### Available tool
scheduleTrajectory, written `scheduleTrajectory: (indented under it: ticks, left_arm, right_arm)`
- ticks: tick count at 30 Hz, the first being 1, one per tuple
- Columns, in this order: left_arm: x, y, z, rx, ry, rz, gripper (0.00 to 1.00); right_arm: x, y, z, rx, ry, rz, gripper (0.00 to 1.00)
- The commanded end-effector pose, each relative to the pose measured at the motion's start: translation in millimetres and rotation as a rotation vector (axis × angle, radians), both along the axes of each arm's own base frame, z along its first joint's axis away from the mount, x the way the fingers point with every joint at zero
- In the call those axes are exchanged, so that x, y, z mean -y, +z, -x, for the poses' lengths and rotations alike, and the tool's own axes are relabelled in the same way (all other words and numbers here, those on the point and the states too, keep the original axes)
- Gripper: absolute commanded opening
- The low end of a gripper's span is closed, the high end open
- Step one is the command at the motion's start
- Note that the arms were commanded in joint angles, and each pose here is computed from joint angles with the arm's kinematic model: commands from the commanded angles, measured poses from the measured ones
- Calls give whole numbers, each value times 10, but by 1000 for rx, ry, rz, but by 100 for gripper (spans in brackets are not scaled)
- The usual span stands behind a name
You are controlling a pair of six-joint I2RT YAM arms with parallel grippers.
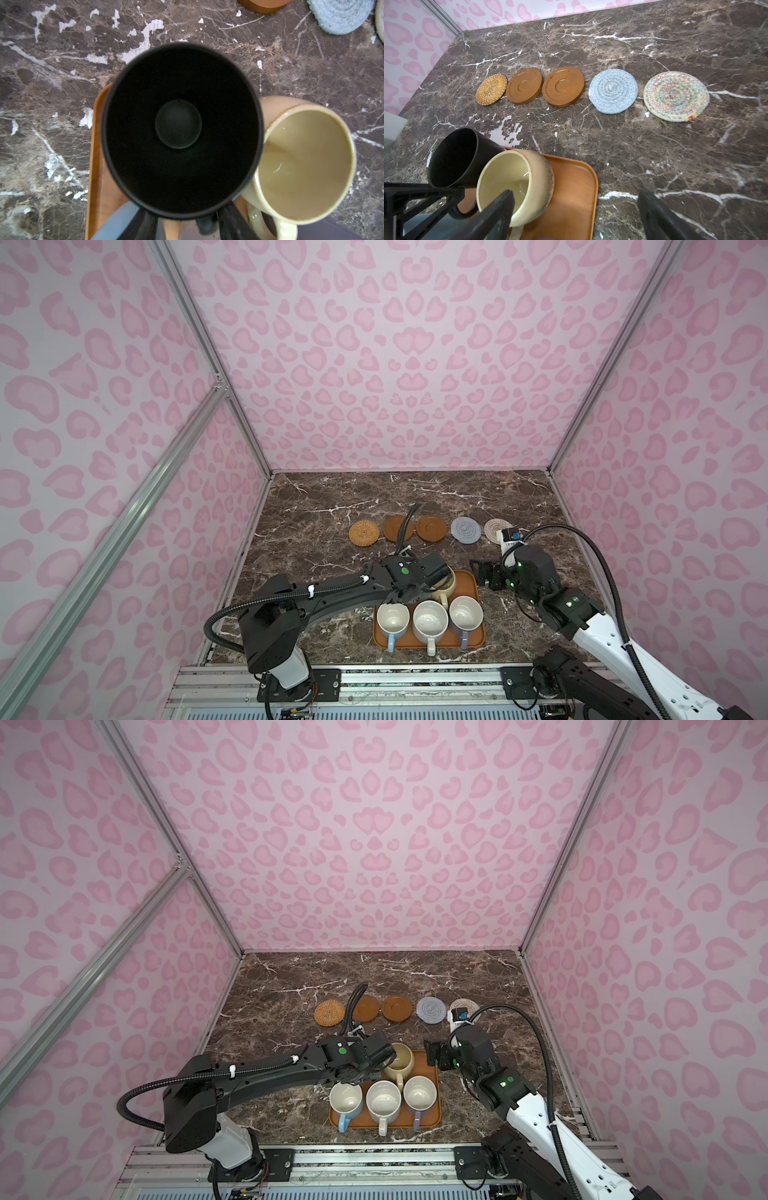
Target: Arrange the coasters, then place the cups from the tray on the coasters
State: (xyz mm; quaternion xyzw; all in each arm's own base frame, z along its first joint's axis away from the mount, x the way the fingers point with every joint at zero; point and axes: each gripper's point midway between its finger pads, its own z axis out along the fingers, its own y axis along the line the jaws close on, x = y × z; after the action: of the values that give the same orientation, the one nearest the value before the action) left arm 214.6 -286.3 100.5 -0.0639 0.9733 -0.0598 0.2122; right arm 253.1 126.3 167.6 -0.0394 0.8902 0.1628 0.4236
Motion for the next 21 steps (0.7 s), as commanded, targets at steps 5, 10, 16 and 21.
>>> scheduleTrajectory:
  ticks: [5, 10, 16, 21]
  left_arm:
    - [-97, 6, -59, 31, 20, -58, 45]
    - [-60, -18, -62, 25, 15, -51, 45]
    - [-9, -79, -68, 7, -10, -44, 30]
    - [-10, -74, -88, 17, -15, -52, 20]
  right_arm:
    - [31, -30, -8, 1, -17, 8, 94]
    - [26, -38, -15, -1, -18, 7, 94]
    - [19, -45, -15, -3, -16, 6, 94]
    - [13, -38, -22, 1, -15, 3, 94]
